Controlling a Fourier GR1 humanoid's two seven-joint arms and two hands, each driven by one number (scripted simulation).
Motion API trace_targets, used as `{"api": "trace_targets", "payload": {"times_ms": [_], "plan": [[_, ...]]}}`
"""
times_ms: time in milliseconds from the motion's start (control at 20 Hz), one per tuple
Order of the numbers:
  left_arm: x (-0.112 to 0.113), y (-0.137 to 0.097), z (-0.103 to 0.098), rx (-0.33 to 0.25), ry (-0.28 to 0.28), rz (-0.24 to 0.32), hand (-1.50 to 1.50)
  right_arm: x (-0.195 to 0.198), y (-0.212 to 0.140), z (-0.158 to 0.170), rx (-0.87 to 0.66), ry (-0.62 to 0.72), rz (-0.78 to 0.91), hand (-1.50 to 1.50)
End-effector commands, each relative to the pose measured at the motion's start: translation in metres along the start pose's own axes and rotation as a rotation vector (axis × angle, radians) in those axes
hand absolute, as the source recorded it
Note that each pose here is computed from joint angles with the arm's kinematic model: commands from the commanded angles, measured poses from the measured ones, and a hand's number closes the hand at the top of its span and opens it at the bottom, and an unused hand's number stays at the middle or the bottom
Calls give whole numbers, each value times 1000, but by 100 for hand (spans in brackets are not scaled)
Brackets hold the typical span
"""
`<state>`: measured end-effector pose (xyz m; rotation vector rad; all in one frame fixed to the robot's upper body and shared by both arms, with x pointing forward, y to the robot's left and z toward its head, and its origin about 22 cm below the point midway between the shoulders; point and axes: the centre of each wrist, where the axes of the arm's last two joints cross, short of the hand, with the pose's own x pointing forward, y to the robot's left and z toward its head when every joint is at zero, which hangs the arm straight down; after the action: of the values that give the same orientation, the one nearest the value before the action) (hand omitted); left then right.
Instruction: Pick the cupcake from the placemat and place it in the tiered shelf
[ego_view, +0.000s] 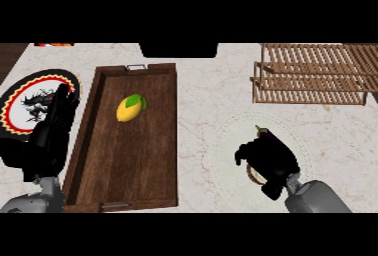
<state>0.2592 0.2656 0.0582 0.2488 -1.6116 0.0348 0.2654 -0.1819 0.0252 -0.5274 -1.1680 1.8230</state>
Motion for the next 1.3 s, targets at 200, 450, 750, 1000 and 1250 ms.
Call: {"api": "trace_targets", "payload": {"times_ms": [200, 450, 750, 1000, 1250], "plan": [[-14, -2, 7, -15, 12, 13, 0, -3, 13, -7, -111, -61, 121, 150], [0, 15, -7, 3, -7, 12, 0, -12, 25, 10, -155, 110, -60, 150], [0, 17, 7, 28, 16, -1, 0, -49, 17, 42, -229, 505, -407, 150], [1, 10, 7, -1, 14, 3, 0, -31, -36, 75, -357, 474, -487, 150], [-6, 6, 11, 25, 20, 5, 0, 7, -72, 107, -647, 445, -693, 150]]}}
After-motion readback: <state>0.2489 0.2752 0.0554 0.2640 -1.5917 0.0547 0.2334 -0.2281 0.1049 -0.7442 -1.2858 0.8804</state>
